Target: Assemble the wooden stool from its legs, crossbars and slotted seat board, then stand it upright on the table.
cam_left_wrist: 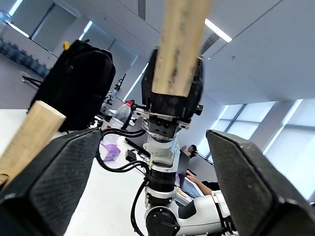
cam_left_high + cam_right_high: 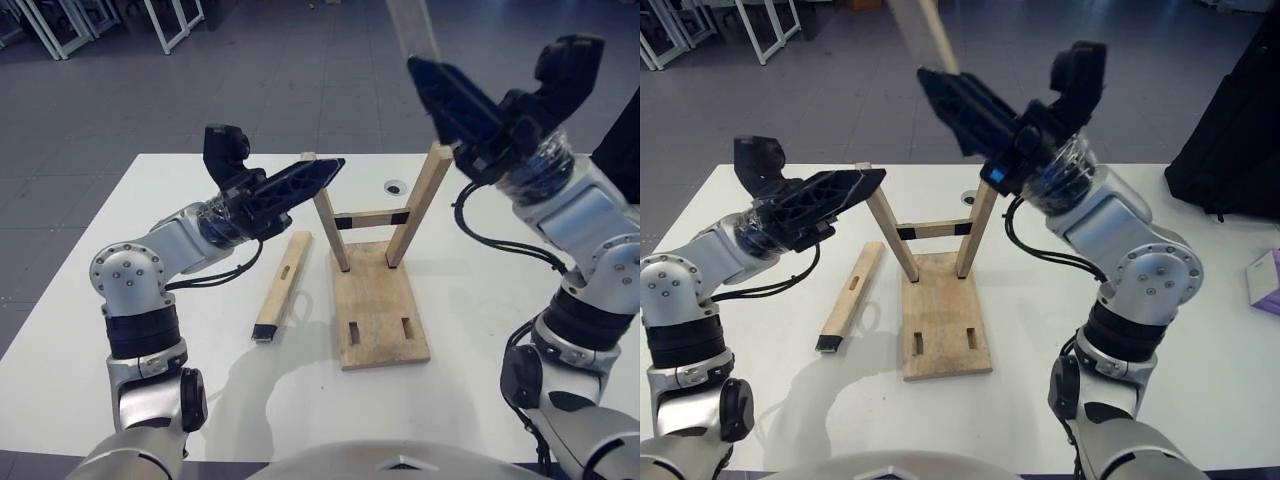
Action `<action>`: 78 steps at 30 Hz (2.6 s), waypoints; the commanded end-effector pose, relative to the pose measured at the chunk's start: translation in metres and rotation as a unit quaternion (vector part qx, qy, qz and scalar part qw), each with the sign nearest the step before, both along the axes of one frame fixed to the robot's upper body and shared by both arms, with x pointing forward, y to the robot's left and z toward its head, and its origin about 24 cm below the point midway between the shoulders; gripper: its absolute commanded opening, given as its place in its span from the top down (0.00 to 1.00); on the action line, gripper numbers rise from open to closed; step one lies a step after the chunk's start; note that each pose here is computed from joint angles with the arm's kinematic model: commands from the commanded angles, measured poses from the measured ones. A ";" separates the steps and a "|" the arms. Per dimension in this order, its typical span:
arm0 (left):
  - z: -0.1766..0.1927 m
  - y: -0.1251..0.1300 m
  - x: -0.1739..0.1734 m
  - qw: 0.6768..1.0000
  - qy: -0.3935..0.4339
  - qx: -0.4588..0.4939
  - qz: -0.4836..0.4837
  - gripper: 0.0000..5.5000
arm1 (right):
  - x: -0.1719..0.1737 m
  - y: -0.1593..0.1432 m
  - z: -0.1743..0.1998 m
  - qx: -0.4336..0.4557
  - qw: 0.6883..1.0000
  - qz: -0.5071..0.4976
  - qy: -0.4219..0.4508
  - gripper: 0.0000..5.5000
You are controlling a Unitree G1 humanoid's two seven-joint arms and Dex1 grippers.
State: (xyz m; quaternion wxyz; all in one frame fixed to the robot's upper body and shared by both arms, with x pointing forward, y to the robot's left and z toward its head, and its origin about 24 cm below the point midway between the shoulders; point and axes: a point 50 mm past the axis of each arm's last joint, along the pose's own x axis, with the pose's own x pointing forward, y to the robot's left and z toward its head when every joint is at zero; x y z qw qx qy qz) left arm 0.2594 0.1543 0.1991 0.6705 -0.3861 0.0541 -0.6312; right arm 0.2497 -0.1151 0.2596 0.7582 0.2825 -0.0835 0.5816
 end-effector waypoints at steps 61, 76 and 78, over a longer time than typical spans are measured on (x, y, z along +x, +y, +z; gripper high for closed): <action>-0.081 0.010 -0.049 0.915 -0.310 0.252 0.056 0.63 | -0.035 -0.089 -0.165 -0.311 0.910 -0.171 0.213 0.06; -0.104 0.016 -0.051 0.914 -0.287 0.288 0.024 0.63 | -0.029 -0.084 -0.163 -0.315 0.913 -0.161 0.201 0.06; -0.103 0.021 -0.047 0.911 -0.287 0.293 0.025 0.63 | -0.029 -0.083 -0.164 -0.315 0.914 -0.160 0.201 0.06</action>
